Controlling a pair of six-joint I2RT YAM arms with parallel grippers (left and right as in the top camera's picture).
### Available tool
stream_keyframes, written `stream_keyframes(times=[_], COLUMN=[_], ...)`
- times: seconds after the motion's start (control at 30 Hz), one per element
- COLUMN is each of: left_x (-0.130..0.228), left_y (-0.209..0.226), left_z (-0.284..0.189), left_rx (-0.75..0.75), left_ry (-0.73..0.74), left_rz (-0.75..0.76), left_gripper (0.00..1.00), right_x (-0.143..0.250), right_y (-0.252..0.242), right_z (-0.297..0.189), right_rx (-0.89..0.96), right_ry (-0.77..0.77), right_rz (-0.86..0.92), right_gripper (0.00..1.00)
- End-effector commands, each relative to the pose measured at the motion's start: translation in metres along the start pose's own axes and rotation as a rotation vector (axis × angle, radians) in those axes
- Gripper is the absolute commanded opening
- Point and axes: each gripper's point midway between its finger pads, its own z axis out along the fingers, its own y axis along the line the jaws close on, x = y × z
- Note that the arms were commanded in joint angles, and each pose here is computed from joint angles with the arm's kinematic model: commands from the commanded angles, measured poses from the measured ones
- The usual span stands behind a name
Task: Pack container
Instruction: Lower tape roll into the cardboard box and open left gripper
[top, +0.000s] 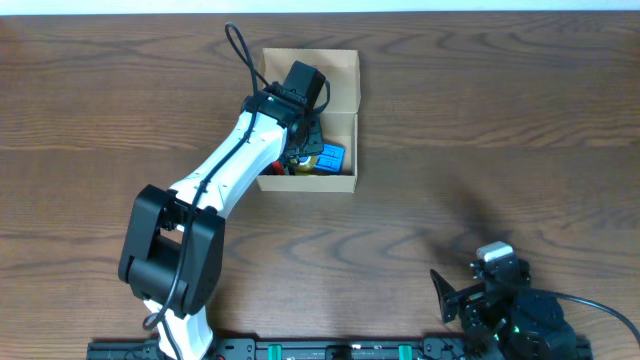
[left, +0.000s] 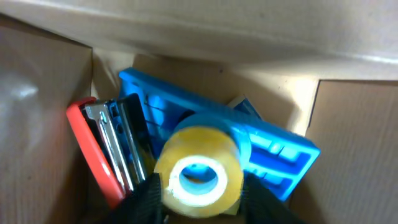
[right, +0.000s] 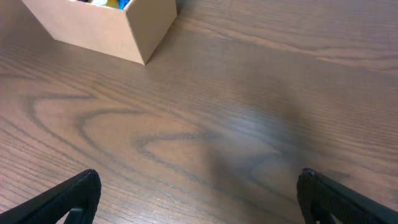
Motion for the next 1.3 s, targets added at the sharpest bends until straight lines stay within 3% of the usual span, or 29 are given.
stream_keyframes(times=[0.0,0.17,0.53,0.6,0.63,1.07,1.27], left_x=[-0.006,-0.016,-0.020,-0.016,-0.011,0.006,0.019], left_y=[-0.003,-0.010,0.003,0.010,0.013,0.021,0.010], left_z=[-0.005,-0.027,-0.112,-0.123,-0.129,-0.133,-0.135], left_rx=[0.009,0.047,0.052,0.030,0.026,0.003,0.078], left_ry=[-0.019,-0.070,-0.209,-0.219,-0.212,-0.153,-0.090], left_rz=[0.001,0.001,-0.006,-0.009,-0.008,-0.005,0.002], left_gripper=[0.49,0.52,0.69,0.75,0.95,0.95,0.95], right_x=[0.000,0.000,0.000,0.000,0.000,0.000,-0.015], right_y=[-0.001,-0.001,-0.001,-0.001,-0.001,-0.001,0.002], right_z=[0.000,0.000,0.000,0.000,0.000,0.000,-0.001], right_rx=[0.007,0.007,0.007,0.007,0.007,0.007,-0.008], right_ry=[-0.003,-0.003,-0.003,-0.003,-0.003,-0.003,-0.065], right_rz=[0.019,0.019,0.019,0.019,0.019,0.019,0.025], right_gripper=[0.99,0.99,0.99,0.99,0.99,0.99,0.99])
